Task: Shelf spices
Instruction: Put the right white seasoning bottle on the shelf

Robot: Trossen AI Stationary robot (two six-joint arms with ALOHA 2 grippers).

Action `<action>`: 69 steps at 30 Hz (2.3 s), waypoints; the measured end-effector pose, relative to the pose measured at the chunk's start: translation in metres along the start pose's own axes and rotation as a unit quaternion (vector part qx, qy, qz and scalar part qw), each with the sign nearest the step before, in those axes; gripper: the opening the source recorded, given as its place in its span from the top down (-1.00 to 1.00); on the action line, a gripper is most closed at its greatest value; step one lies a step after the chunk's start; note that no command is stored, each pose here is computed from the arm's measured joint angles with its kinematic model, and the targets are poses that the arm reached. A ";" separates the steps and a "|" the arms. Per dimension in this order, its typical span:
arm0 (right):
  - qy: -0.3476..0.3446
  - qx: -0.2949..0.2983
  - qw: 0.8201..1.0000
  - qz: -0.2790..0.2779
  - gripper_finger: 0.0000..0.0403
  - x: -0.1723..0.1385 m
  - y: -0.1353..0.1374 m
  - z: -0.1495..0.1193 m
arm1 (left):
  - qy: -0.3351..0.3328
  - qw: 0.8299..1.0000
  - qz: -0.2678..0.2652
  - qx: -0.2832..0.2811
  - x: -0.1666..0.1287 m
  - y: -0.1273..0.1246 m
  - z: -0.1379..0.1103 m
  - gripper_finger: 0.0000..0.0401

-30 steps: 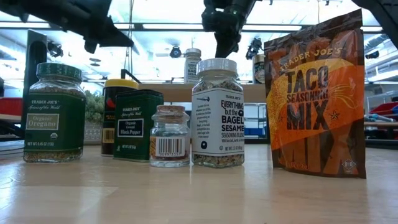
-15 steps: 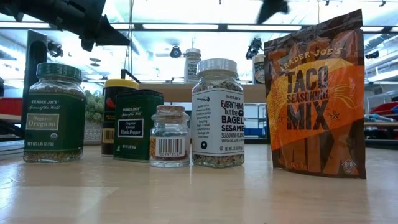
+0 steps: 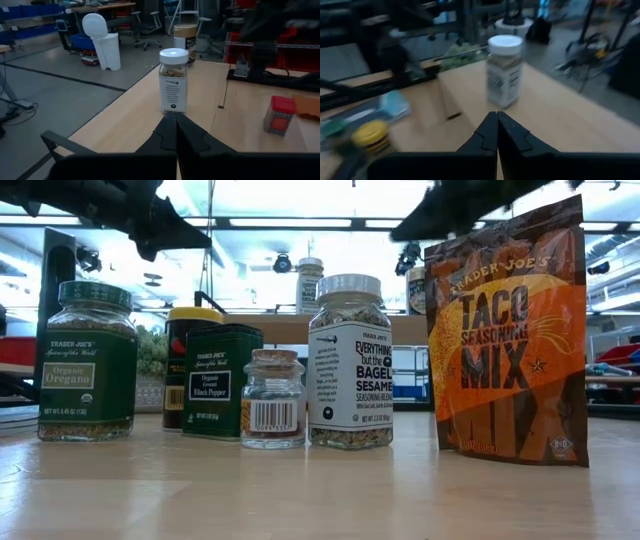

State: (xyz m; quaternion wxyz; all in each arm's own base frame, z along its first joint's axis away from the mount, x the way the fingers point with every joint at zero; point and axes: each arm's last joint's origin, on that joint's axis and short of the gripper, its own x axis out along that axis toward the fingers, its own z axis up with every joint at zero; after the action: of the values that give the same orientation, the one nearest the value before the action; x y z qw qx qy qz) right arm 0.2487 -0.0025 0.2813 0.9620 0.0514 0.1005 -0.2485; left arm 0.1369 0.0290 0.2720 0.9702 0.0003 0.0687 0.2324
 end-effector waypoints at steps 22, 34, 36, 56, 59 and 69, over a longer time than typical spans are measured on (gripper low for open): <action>0.043 -0.060 0.994 -0.078 1.00 0.148 -0.003 0.009 | 0.009 1.000 0.000 -0.021 0.000 0.000 -0.002 1.00; 0.041 -0.041 0.998 -0.039 1.00 0.183 0.020 0.017 | 0.019 1.000 0.001 -0.018 0.000 0.000 -0.004 1.00; 0.047 -0.044 0.998 -0.028 1.00 0.182 0.026 0.018 | 0.020 1.000 0.001 -0.017 0.000 0.000 -0.004 1.00; 0.072 -0.017 0.995 0.059 1.00 0.178 0.039 0.023 | 0.020 0.999 0.001 -0.030 0.000 0.000 -0.004 1.00; 0.070 -0.016 0.996 0.061 1.00 0.178 0.040 0.024 | 0.020 0.999 0.001 -0.030 0.000 0.000 -0.004 1.00; 0.047 -0.009 0.996 0.070 1.00 0.181 0.032 0.030 | 0.020 0.999 0.001 -0.033 0.000 0.000 -0.004 1.00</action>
State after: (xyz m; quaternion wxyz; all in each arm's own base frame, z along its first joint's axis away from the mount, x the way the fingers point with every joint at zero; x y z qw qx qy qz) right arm 0.4247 -0.0638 0.2720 0.9716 0.0616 0.1441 -0.1771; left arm 0.1363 0.0289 0.2682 0.9678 -0.0358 0.0801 0.2358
